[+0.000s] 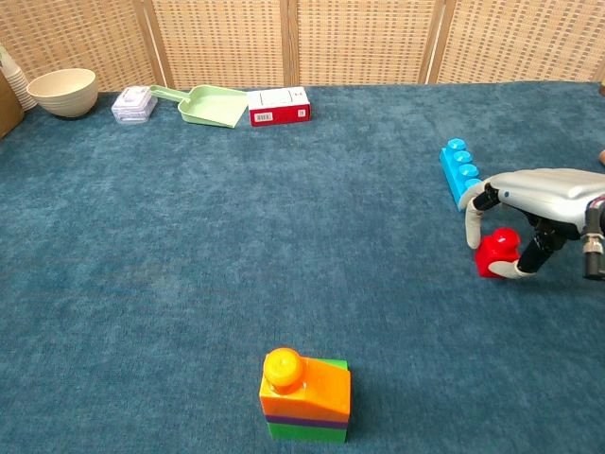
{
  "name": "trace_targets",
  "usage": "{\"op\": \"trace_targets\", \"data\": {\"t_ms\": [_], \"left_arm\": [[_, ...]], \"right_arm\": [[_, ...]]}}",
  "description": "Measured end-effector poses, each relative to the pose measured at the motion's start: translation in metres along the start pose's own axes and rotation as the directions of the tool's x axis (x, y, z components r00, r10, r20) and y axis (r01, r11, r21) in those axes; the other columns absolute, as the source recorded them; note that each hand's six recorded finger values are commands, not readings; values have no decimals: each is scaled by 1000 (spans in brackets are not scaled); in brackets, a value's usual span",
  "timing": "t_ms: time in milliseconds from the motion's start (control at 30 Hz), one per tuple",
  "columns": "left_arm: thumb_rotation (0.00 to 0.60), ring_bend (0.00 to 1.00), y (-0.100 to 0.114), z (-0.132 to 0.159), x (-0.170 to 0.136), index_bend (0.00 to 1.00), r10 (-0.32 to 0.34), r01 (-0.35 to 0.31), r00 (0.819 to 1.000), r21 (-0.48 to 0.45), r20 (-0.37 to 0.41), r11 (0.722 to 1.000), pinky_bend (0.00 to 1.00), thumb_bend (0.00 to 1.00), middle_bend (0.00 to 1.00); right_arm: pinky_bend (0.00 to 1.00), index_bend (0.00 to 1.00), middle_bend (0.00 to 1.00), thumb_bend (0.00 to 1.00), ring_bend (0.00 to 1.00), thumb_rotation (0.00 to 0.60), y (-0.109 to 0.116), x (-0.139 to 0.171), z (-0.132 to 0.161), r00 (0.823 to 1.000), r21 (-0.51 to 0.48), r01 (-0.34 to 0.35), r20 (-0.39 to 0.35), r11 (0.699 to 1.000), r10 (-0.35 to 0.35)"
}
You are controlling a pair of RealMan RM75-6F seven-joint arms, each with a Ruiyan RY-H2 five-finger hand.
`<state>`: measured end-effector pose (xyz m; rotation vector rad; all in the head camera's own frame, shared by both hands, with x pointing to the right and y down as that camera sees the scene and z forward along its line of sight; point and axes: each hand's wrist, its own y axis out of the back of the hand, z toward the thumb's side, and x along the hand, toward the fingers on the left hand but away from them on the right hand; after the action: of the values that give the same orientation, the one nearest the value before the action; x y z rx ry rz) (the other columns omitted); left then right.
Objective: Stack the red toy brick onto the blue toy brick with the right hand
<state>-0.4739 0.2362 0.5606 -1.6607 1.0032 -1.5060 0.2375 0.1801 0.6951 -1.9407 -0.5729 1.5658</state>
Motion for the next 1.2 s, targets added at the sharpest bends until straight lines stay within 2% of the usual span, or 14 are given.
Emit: {"op": "trace_targets", "data": {"t_ms": [133, 500, 867, 1200], "left_arm": [[566, 138, 0, 0, 0, 369, 0, 0, 1000, -2, 2, 1000, 0, 414, 185], [569, 138, 1, -1, -3, 369, 6, -6, 1000, -3, 0, 1000, 0, 414, 185], [572, 138, 3, -1, -4, 370, 10, -10, 1000, -2, 2, 1000, 0, 414, 185], [571, 139, 3, 0, -4, 371, 10, -10, 1000, -3, 7, 1000, 0, 414, 185]], "right_arm": [[201, 490, 175, 305, 75, 600, 0, 0, 0, 1000, 0, 0, 2, 1000, 0], [209, 489, 177, 305, 84, 600, 0, 0, -3, 1000, -6, 2, 13, 1000, -2], [209, 401, 176, 309, 83, 600, 3, 0, -7, 1000, 1, 3, 23, 1000, -3], [209, 400, 173, 312, 84, 600, 3, 4, -14, 999, 15, -4, 55, 1000, 3]]}}
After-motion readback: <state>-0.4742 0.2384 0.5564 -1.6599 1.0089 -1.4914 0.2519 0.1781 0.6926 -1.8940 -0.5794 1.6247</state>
